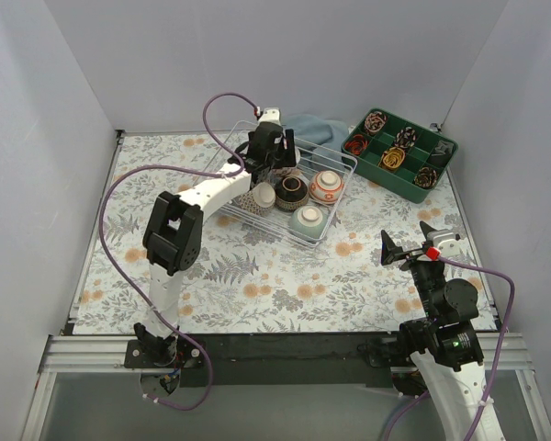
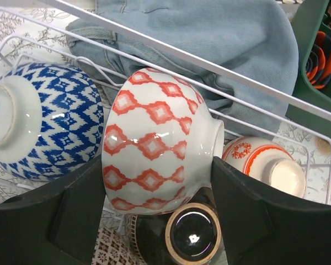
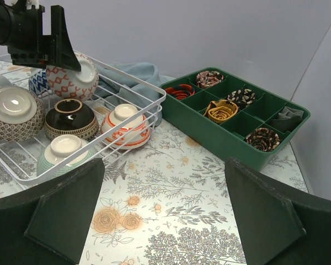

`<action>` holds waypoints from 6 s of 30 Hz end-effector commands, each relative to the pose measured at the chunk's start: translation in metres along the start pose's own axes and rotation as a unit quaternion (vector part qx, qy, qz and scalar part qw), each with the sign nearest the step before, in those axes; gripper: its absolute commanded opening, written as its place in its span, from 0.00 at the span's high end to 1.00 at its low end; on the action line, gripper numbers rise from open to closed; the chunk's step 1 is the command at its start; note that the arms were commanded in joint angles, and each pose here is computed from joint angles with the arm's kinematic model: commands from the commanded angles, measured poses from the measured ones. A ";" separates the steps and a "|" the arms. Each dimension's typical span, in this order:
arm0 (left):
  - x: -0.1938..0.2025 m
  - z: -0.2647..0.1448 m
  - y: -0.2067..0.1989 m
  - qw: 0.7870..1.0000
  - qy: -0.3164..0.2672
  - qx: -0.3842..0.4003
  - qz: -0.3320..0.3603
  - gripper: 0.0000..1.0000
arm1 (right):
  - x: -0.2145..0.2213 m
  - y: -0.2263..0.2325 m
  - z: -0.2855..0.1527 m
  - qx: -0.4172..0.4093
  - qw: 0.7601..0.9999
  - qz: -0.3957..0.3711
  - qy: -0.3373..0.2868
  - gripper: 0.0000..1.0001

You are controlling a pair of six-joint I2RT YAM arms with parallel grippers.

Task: Unload the bowls from the dish rack

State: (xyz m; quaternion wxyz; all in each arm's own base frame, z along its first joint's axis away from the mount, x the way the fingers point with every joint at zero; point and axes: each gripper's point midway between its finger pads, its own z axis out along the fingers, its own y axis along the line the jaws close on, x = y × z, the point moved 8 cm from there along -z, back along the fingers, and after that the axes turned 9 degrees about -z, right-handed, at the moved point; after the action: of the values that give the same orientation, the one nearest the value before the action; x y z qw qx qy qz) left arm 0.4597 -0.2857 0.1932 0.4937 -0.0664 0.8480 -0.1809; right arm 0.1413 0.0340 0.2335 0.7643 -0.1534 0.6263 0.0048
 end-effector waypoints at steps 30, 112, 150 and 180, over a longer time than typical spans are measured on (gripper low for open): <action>-0.058 -0.105 -0.003 0.992 -0.054 0.063 0.095 0.91 | -0.030 0.026 0.015 -0.129 0.978 0.124 0.104 0.01; 0.014 -0.277 0.129 0.990 -0.137 -0.024 0.019 0.02 | 0.002 0.103 0.357 -0.548 0.826 0.083 0.103 0.94; 0.009 -0.283 0.137 0.986 -0.157 -0.053 0.000 0.02 | 0.067 -0.004 0.105 0.127 0.931 -0.019 0.342 0.94; 0.006 -0.286 0.136 0.985 -0.163 -0.050 -0.007 0.02 | 0.130 0.024 0.109 0.093 0.898 0.002 0.431 0.38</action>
State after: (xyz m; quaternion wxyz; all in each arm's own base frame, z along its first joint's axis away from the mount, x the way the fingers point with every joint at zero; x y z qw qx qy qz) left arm 0.2208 -0.0955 0.2625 0.6166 -0.1199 0.7673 -0.1289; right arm 0.2602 0.0492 0.0978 0.3930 -0.0748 0.9046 -0.1470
